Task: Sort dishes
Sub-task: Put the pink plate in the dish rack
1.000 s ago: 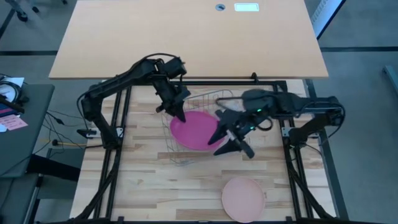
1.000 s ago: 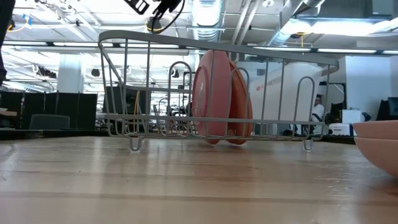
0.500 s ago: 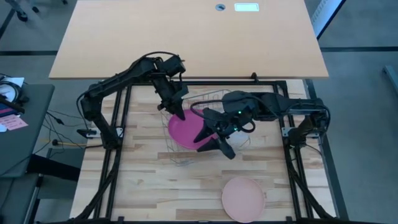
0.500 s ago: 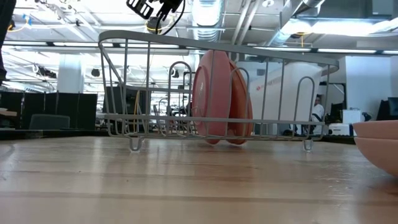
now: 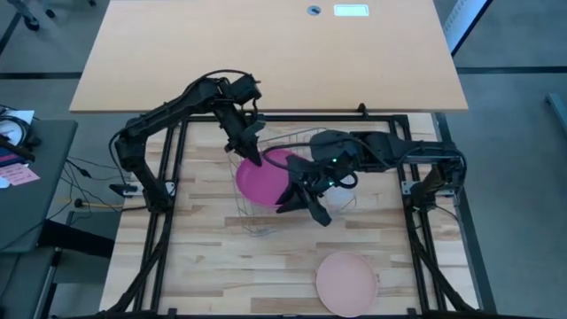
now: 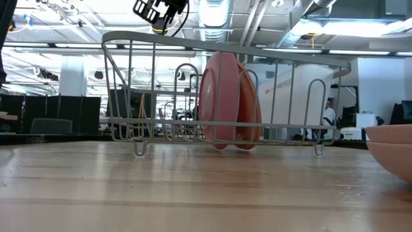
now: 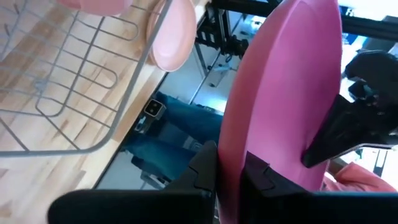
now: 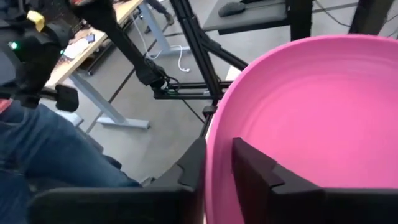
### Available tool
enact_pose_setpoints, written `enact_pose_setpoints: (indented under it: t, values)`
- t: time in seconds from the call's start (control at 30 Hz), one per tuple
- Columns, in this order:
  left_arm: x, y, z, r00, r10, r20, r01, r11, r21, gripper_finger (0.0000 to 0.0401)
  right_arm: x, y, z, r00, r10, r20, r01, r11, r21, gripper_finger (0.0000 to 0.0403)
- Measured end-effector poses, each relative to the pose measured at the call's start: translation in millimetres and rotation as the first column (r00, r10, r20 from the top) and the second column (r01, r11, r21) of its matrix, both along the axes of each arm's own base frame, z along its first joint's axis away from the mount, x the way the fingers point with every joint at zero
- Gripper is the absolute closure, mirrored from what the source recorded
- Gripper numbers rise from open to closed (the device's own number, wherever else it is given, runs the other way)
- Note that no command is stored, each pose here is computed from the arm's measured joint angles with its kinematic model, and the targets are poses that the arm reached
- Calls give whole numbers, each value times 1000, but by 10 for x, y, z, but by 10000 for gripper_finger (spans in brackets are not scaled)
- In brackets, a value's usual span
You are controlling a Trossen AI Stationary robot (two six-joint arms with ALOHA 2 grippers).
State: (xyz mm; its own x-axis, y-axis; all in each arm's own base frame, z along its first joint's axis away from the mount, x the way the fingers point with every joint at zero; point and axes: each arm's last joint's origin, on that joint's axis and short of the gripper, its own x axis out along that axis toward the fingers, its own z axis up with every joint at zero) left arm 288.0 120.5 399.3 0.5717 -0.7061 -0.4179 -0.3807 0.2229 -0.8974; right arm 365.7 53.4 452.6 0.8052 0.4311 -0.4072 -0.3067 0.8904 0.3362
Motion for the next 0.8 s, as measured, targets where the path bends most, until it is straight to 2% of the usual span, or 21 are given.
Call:
enact_pose_setpoints:
  t: [0.17,0.3,0.47,0.6,0.67,0.73,0.8]
  values:
    - [0,14,-15,1000,-7,22,5,997,80,376,-8,-19,10,1000,-18,-5,18,1000,9,392]
    - [3,58,-25,999,5,38,-12,984,176,353,-2,-32,2,999,-41,-25,42,998,39,394]
    - [-27,124,52,995,20,97,-41,977,212,309,-1,-50,6,998,-42,-39,45,996,74,395]
    - [-82,203,195,982,13,187,-65,959,275,275,0,-55,3,998,-40,-48,44,995,89,395]
    - [-116,262,252,975,22,220,-91,947,309,261,5,-84,10,998,-41,-55,48,992,120,396]
    - [-152,315,313,966,27,256,-114,937,330,251,12,-89,-37,993,-20,-113,40,984,174,400]
    - [-213,372,364,962,44,270,-140,927,348,243,49,-99,-28,994,-52,-99,70,978,194,401]
